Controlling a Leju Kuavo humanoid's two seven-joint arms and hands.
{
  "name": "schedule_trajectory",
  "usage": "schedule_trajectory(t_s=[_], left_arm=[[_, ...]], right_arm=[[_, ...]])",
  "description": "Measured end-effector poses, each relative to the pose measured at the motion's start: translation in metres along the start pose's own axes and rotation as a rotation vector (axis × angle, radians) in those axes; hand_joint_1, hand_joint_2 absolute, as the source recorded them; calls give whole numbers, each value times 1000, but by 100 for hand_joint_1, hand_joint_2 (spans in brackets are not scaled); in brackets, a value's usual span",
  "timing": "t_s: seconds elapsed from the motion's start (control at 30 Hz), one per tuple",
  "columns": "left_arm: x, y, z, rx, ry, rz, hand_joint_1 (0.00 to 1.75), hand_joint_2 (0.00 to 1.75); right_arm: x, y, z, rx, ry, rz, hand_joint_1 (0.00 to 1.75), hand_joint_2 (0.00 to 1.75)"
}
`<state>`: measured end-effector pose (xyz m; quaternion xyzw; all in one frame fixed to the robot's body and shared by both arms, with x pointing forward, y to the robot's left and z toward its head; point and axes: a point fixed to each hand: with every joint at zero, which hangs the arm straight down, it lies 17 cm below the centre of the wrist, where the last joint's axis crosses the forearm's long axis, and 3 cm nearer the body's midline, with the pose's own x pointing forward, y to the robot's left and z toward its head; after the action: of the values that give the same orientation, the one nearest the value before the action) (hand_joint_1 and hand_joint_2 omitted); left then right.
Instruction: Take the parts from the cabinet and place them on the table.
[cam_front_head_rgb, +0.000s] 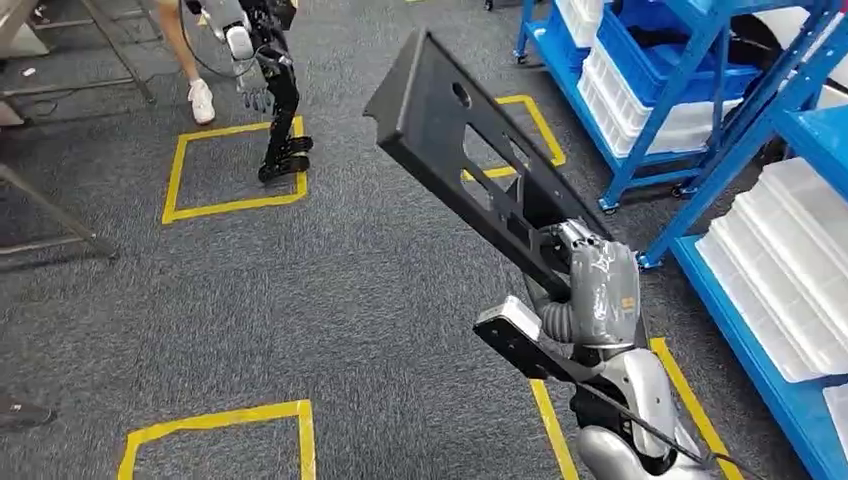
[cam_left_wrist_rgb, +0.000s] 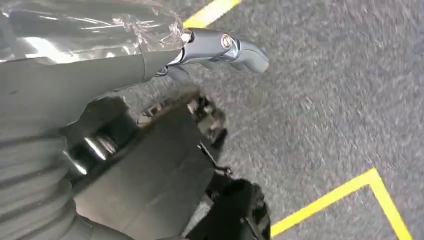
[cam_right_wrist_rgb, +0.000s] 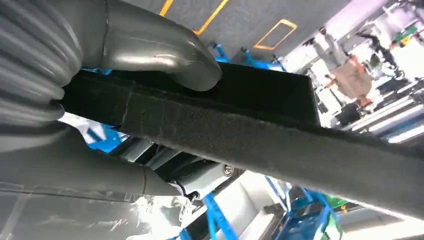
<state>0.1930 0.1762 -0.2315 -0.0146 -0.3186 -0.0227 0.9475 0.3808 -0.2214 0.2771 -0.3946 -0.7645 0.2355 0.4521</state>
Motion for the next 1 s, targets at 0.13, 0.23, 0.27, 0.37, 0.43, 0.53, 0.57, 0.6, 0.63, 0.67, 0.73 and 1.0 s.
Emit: schedule_trajectory(t_s=[0.13, 0.23, 0.27, 0.37, 0.43, 0.53, 0.57, 0.6, 0.63, 0.67, 0.73, 1.0], left_arm=[[4, -1, -1, -3, -5, 1, 0, 175], [5, -1, -2, -3, -7, 3, 0, 175], [5, 0, -2, -1, -5, 6, 0, 175], [5, -1, -2, 1, -4, 12, 0, 175], [6, 0, -2, 5, -5, 14, 0, 175], [1, 0, -1, 6, 2, 15, 0, 175], [0, 0, 0, 8, 4, 15, 0, 175], [0, 0, 0, 8, 5, 16, 0, 175], [0, 0, 0, 9, 5, 16, 0, 175], [0, 1, 0, 11, 5, 18, 0, 175], [-3, 1, 1, 14, 9, 20, 0, 175], [-8, 2, 2, 18, 18, 24, 0, 175]], right_arm=[[0, 0, 0, -2, 0, 3, 175, 175], [-2, 1, 2, 4, 7, 4, 175, 175], [-2, 1, 2, 5, 7, 4, 175, 175], [-2, 1, 2, 4, 5, 4, 175, 175], [-1, 1, 1, 4, 3, 3, 175, 175], [-1, 1, 1, 4, 1, 3, 175, 175], [0, 0, 0, 1, -1, 3, 175, 175], [0, 0, -1, 1, -3, 3, 175, 175], [0, 0, -1, 2, -2, 3, 175, 175], [0, 1, 0, 4, -3, 2, 175, 175], [0, 1, 0, 6, -2, 2, 175, 175], [1, 2, 0, 9, -4, 3, 175, 175]])
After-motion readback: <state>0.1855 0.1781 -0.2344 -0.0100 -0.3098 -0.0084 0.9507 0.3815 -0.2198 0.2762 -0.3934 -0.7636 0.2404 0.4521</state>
